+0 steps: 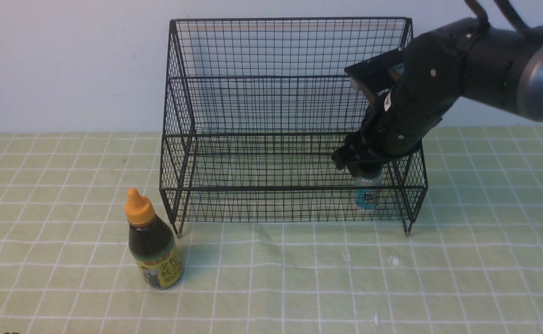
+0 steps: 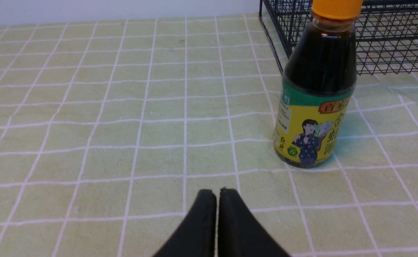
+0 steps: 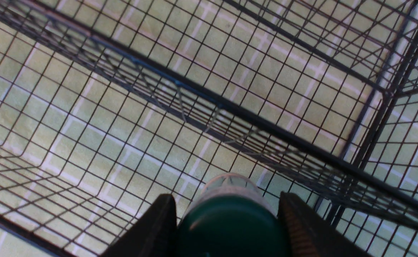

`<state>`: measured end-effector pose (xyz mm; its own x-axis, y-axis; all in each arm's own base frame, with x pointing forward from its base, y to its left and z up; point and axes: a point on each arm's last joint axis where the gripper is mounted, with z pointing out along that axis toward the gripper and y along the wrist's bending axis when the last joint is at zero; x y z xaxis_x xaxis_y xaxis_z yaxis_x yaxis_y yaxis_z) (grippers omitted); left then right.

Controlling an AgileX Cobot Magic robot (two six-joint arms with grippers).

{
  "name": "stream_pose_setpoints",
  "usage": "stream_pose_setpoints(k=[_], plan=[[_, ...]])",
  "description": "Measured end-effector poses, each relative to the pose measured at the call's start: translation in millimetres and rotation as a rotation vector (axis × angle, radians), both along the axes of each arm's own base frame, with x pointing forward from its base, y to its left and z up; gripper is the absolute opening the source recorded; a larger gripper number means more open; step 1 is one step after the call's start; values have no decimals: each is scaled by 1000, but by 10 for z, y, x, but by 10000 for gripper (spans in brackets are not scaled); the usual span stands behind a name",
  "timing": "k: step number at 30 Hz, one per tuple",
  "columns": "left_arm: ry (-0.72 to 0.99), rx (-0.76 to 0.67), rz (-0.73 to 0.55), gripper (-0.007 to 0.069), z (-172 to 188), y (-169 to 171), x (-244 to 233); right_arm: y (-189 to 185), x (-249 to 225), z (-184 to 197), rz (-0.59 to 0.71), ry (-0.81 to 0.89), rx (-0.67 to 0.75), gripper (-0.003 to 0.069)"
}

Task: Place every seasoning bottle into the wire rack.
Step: Use the right arm to put the condiment bottle back on the shelf, then use the left arm to grab the condiment bottle closest to it

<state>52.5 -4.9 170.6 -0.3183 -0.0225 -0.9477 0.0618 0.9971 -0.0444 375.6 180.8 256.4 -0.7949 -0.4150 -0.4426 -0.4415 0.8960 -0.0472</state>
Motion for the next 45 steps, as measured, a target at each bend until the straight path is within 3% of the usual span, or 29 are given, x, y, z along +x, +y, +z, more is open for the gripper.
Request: stream_pose_setpoints(k=[4, 7, 11, 13, 16, 19, 21, 25, 27, 29, 33, 45], plan=[[0, 0, 0, -6, 0, 0, 0, 0, 0, -4, -8, 4, 2, 348], [0, 0, 0, -6, 0, 0, 0, -10, -18, -13, -35, 31, 2, 463], [0, 0, 0, -6, 0, 0, 0, -36, -50, 31, -42, 39, -11, 551], [0, 0, 0, -6, 0, 0, 0, -65, -87, 144, -43, 14, -11, 571], [0, 0, 0, -6, 0, 0, 0, -171, -257, 602, -41, -98, 18, 564], [0, 0, 0, -6, 0, 0, 0, -272, -441, 961, -48, -181, 51, 525], [0, 0, 0, -6, 0, 0, 0, -412, -700, 1362, -62, -279, 96, 450], [0, 0, 0, -6, 0, 0, 0, -700, -1246, 1971, -88, -456, 182, 255], [0, 0, 0, -6, 0, 0, 0, -790, -1419, 2094, -93, -502, 205, 193], [0, 0, 0, -6, 0, 0, 0, -964, -1771, 2237, -102, -579, 253, 73], [0, 0, 0, -6, 0, 0, 0, -1218, -2299, 2153, -117, -684, 339, -5], [0, 0, 0, -6, 0, 0, 0, -1632, -3275, 1306, -66, -1085, 627, -15]])
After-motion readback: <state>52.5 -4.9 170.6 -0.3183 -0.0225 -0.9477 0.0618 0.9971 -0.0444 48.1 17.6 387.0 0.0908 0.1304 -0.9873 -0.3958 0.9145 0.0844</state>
